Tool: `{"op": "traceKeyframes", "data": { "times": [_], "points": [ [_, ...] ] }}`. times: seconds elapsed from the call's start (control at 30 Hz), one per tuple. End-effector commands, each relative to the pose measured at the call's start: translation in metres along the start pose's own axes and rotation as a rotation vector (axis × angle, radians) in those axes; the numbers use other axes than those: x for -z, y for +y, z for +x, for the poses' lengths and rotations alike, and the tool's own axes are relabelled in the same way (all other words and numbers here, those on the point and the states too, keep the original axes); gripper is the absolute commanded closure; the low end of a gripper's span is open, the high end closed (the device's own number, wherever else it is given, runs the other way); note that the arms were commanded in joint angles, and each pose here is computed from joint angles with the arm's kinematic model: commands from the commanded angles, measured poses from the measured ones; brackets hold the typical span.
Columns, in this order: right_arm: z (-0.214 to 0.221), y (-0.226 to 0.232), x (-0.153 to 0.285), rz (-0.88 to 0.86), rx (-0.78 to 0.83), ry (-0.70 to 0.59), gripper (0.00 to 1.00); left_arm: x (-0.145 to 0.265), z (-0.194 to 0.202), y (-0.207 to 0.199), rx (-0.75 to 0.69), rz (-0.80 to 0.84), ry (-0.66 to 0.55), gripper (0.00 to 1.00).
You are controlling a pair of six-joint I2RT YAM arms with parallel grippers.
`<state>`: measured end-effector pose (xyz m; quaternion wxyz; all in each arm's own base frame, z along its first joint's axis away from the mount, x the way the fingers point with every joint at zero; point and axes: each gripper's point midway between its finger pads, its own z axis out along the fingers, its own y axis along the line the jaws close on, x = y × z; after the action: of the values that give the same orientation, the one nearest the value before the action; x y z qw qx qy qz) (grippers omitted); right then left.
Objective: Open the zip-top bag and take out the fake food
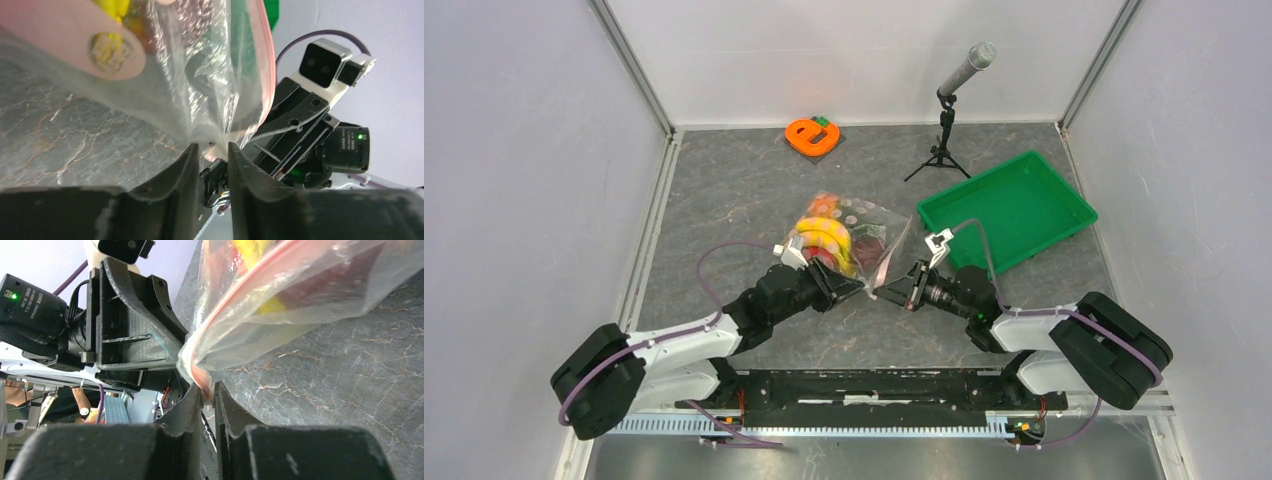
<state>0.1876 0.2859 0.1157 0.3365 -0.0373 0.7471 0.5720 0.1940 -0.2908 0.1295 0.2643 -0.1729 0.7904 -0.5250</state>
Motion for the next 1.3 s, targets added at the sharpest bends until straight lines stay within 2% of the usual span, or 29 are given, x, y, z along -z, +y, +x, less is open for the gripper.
{"op": "traceKeyframes", "data": {
  "times": [0.0,0.03,0.07,0.13,0.2,0.27,0.47,0.67,0.93,1.27],
  "points": [
    [-0.023,0.014,-0.003,-0.045,0.049,-0.080,0.92,0.010,0.000,0.007,-0.092,-0.044,0.004,0.39],
    [-0.023,0.015,-0.003,-0.048,0.048,-0.078,0.93,0.012,-0.002,0.006,-0.088,-0.040,-0.010,0.24],
    [-0.023,0.016,-0.003,-0.051,0.048,-0.078,0.93,0.014,-0.004,0.004,-0.084,-0.033,-0.021,0.14],
    [-0.023,0.016,-0.002,-0.052,0.048,-0.078,0.94,0.019,-0.005,0.001,-0.084,-0.023,-0.025,0.07],
    [-0.023,0.017,-0.002,-0.054,0.046,-0.078,0.95,0.023,-0.006,-0.003,-0.084,-0.006,-0.031,0.07],
    [-0.024,0.018,-0.002,-0.056,0.043,-0.082,0.95,0.027,-0.005,-0.005,-0.072,0.009,-0.034,0.10],
    [-0.026,0.024,-0.001,-0.075,0.028,-0.093,0.96,0.030,0.000,-0.007,-0.015,0.073,-0.028,0.31],
    [-0.025,0.028,-0.001,-0.086,0.025,-0.096,0.97,0.023,0.001,-0.019,-0.019,0.115,-0.034,0.36],
    [-0.022,0.033,-0.001,-0.097,0.022,-0.089,0.99,0.004,-0.002,-0.034,0.016,0.170,-0.069,0.51],
    [-0.020,0.035,-0.001,-0.107,0.023,-0.083,1.00,-0.002,-0.010,-0.040,0.017,0.190,-0.116,0.53]
  ]
}}
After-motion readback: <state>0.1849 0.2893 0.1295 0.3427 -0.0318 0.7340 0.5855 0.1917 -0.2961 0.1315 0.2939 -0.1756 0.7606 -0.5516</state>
